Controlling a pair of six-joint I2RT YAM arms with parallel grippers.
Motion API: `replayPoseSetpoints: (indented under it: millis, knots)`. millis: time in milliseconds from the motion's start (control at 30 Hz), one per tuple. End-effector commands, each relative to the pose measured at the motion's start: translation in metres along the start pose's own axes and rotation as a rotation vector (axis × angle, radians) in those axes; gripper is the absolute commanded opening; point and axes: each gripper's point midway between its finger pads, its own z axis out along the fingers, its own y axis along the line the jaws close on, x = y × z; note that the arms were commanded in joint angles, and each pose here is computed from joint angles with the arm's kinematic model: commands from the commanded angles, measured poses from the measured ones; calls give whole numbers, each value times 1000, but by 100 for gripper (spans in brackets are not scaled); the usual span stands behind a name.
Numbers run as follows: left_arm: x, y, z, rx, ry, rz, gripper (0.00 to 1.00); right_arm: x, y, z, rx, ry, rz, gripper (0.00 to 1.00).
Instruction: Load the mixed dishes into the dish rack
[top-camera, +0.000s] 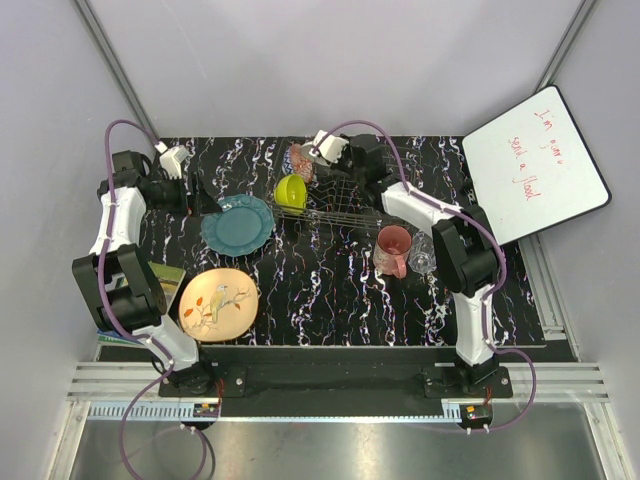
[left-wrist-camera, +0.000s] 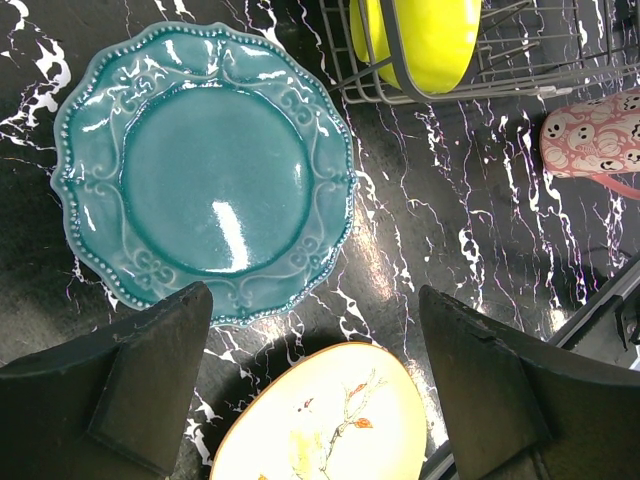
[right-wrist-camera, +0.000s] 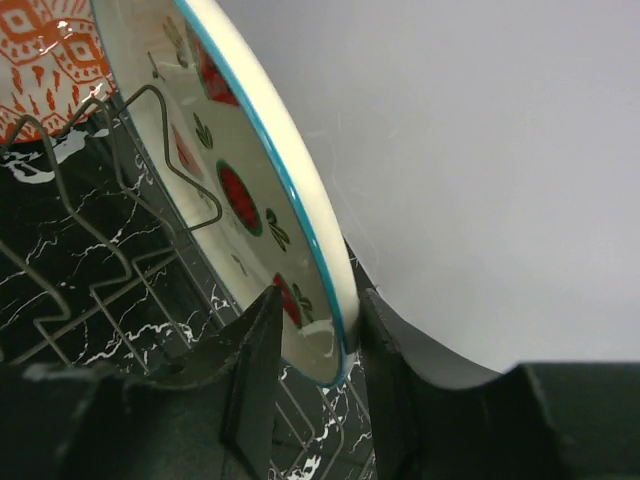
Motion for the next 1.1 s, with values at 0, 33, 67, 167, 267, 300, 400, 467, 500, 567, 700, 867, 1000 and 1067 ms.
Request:
replayPoseSetpoints:
  millis: [0,33,67,167,267,300,400,467,500,567,700,867,1000,1067]
  knots:
    - [-17,-8,-8,20,-60,49,87,-17,-30,8,90,-27,55,44]
    - [-17,-9,-8,23,-59,48,87,-17,-31,9,90,-30,62,44]
    - [-16,-9,-8,22,-58,48,87,-19,-31,11,91,-33,68,44]
    - [-16,-10,-8,24,-59,47,87,-28,-35,12,100,-52,86,46]
    - [-15,-11,-8,30,-59,43,87,-37,-41,9,111,-71,111,49]
    - [-16,-11,-8,28,-61,45,87,-39,-40,8,106,-72,110,51]
    - [-17,-10,-7,27,-60,44,87,-47,-43,-2,111,-85,127,55]
    - [-17,-8,-7,17,-60,41,87,-56,-51,-14,117,-97,147,57]
    - [-16,-7,-7,14,-58,41,87,-56,-48,-18,107,-93,150,58]
    - [-14,-3,-5,1,-49,35,87,-65,-56,-35,111,-97,166,61]
    - [-9,3,-3,-17,-35,30,87,-67,-60,-55,99,-69,182,68]
    - [-1,9,-2,-46,-15,20,87,-80,-57,-71,94,-45,176,73]
    - [9,24,0,-104,20,-24,87,-144,-54,-104,23,-130,325,77]
    - [16,34,3,-124,47,-50,87,-159,-28,-117,-140,-118,511,85]
